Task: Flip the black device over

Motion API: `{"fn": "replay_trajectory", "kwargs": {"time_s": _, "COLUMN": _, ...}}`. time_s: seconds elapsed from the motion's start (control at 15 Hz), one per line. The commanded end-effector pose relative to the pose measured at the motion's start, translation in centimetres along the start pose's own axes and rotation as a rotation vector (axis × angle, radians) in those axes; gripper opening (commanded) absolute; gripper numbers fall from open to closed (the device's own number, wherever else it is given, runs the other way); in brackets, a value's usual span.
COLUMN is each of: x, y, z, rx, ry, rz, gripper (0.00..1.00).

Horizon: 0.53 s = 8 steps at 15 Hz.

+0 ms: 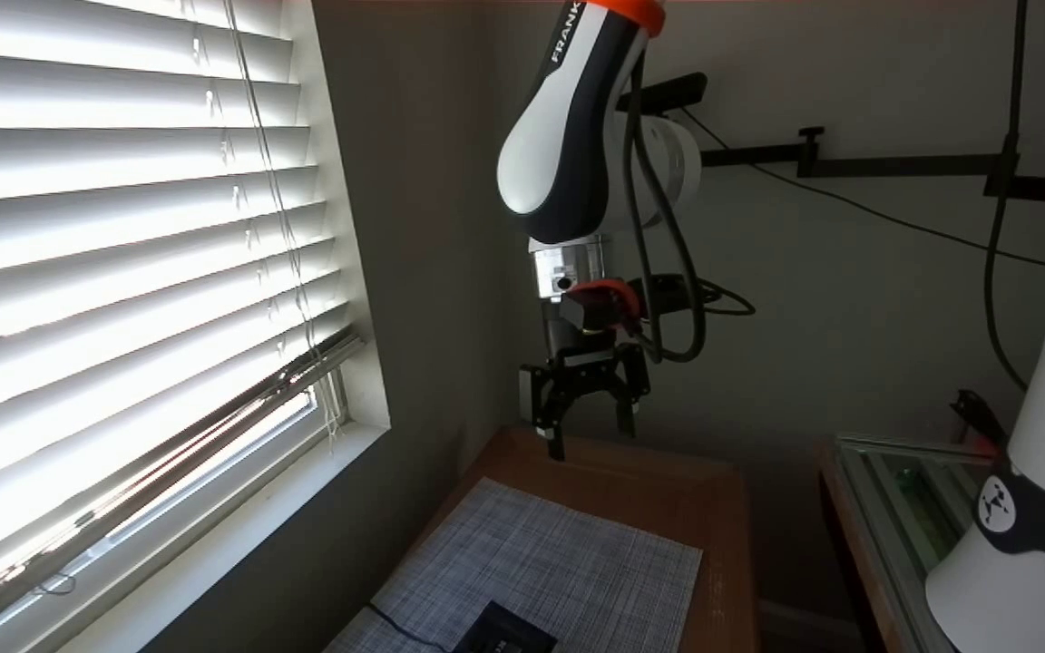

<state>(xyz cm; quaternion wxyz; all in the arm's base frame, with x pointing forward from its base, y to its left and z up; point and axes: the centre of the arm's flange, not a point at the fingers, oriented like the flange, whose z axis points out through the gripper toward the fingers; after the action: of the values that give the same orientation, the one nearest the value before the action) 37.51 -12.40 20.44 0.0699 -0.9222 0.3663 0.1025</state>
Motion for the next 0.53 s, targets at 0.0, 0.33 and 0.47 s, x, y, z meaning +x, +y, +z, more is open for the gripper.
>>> {"fn": "replay_trajectory", "kwargs": {"time_s": 0.0, "x": 0.5, "y": -0.1, "z": 1.4, "rx": 0.073, "ry": -0.046, "rz": 0.048, "gripper": 1.0}}
{"fn": "replay_trajectory", "kwargs": {"time_s": 0.33, "x": 0.2, "y": -0.2, "z": 4.9, "rx": 0.196, "ry": -0.115, "rz": 0.146, "gripper": 1.0}}
{"fn": "replay_trajectory", "kwargs": {"time_s": 0.47, "x": 0.1, "y": -0.1, "z": 6.5, "rx": 0.245, "ry": -0.155, "rz": 0.189, "gripper": 1.0}}
